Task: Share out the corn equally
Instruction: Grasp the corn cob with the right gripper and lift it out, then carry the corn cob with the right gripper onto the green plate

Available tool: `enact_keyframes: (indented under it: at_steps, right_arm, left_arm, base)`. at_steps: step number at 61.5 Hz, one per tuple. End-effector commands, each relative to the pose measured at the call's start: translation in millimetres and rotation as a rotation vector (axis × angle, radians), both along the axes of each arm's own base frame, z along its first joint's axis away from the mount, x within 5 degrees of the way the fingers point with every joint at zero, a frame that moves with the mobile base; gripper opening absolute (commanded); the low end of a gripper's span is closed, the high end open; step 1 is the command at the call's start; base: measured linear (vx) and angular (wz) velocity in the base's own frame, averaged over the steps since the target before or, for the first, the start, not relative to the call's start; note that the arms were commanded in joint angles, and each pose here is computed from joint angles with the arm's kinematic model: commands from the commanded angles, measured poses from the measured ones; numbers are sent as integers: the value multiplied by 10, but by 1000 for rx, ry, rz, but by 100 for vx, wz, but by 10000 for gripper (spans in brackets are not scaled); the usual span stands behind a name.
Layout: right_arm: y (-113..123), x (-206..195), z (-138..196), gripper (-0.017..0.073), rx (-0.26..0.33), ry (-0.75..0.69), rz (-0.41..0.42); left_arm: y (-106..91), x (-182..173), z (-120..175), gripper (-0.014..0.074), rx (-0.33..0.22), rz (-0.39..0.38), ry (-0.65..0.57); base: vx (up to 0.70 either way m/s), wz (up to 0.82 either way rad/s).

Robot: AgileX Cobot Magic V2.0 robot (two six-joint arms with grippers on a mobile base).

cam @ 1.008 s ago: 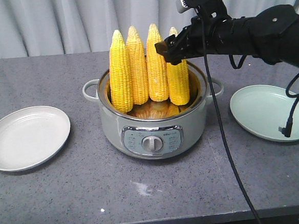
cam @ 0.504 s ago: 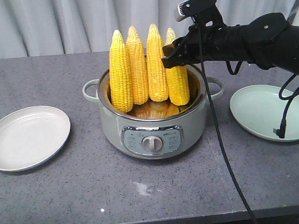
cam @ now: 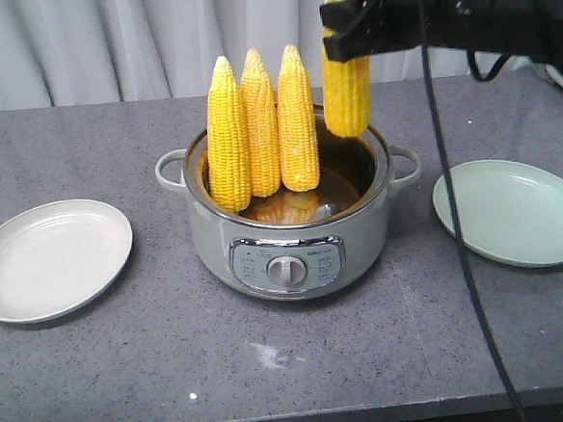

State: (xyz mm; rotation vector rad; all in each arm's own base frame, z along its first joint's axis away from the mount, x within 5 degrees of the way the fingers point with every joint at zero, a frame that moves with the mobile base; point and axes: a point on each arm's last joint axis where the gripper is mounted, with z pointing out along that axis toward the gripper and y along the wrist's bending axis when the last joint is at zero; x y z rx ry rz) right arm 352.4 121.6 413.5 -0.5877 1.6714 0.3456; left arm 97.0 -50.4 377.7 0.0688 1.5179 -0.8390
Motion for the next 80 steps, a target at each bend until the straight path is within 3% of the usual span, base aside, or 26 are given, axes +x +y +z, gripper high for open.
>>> enact_keyframes:
  at_steps: [1, 10, 17, 25, 33, 42, 56, 66, 80]
  right_arm:
    - [-218, -411, 634, -8, 78, -178, -52]
    - [-628, -927, 1088, -6, 190, -265, -136]
    - [-945, -1240, 1237, -4, 216, -262, -198]
    - [-1285, -1381, 1179, -4, 239, -129, -290]
    - [-1609, -1291, 919, -4, 268, 113, -368]
    - [-1785, -1024, 594, -4, 266, 316, -328]
    - [-2049, -414, -16, -4, 315, 527, -311]
    - [-2170, -43, -441, -1, 329, 585, -272]
    - [-2224, 287, -874, 6, 299, 611, -273]
  left_arm:
    - [3, -1, 115, 501, -43, -1, -21]
    - [4, 0, 115, 501, -43, 0, -21]
    - [6, 1, 115, 501, -42, 2, -22]
    - [6, 1, 115, 501, -42, 2, -22]
    - [6, 1, 115, 501, -42, 2, -22]
    - [6, 1, 115, 501, -42, 2, -22]
    - [4, 0, 115, 501, -42, 0, -22]
    - [4, 0, 114, 501, -40, 0, -22]
    - [4, 0, 114, 501, -40, 0, -22]
  base:
    - [0, 0]
    - [0, 0]
    - [0, 0]
    - [0, 0]
    - [0, 0]
    - [0, 0]
    - [0, 0]
    - [0, 0]
    - [0, 0]
